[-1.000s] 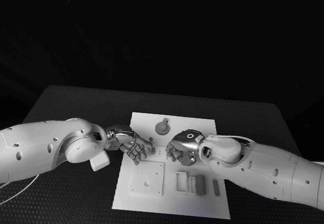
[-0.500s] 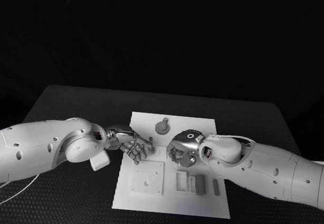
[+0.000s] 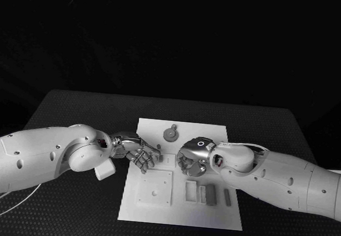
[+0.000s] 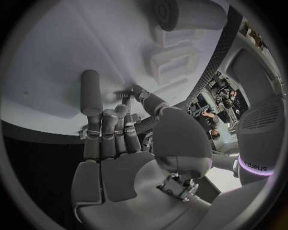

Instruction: Assemble the parts on the task board

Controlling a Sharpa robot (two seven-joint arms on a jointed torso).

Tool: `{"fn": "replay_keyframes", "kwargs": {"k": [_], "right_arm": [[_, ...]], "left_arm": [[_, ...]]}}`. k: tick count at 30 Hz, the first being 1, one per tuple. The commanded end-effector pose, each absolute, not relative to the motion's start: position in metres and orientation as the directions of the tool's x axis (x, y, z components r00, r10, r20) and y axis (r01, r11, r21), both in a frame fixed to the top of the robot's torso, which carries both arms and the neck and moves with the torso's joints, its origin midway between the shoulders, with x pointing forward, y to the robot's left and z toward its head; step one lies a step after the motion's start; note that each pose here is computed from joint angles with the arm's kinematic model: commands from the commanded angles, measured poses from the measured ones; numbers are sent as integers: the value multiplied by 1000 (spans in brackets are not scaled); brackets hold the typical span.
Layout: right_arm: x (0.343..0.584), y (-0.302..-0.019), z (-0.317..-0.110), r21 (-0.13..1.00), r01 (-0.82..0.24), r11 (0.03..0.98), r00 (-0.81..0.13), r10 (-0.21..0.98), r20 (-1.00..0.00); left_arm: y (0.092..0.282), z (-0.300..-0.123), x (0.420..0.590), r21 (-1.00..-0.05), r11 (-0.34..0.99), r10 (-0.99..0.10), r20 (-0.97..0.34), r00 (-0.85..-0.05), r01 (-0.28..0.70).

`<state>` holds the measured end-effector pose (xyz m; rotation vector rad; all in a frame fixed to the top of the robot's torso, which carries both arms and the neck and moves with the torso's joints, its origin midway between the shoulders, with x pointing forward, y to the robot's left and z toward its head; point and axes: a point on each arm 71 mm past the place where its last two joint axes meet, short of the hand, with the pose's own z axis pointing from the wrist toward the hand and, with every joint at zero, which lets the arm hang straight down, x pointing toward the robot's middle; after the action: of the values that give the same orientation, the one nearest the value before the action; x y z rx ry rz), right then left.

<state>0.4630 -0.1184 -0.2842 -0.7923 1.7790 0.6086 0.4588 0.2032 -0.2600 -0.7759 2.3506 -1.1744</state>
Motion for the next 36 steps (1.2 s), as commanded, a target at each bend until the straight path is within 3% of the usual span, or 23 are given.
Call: {"fn": "replay_keyframes", "kwargs": {"k": [1, 36], "right_arm": [[462, -125, -293, 11, -743, 669, -253, -265, -930], [462, -138, -292, 56, -721, 691, -290, -227, -930]], "left_arm": [[201, -259, 458, -821, 491, -622, -96, -777, -292], [201, -260, 458, -820, 492, -621, -96, -778, -292]]}}
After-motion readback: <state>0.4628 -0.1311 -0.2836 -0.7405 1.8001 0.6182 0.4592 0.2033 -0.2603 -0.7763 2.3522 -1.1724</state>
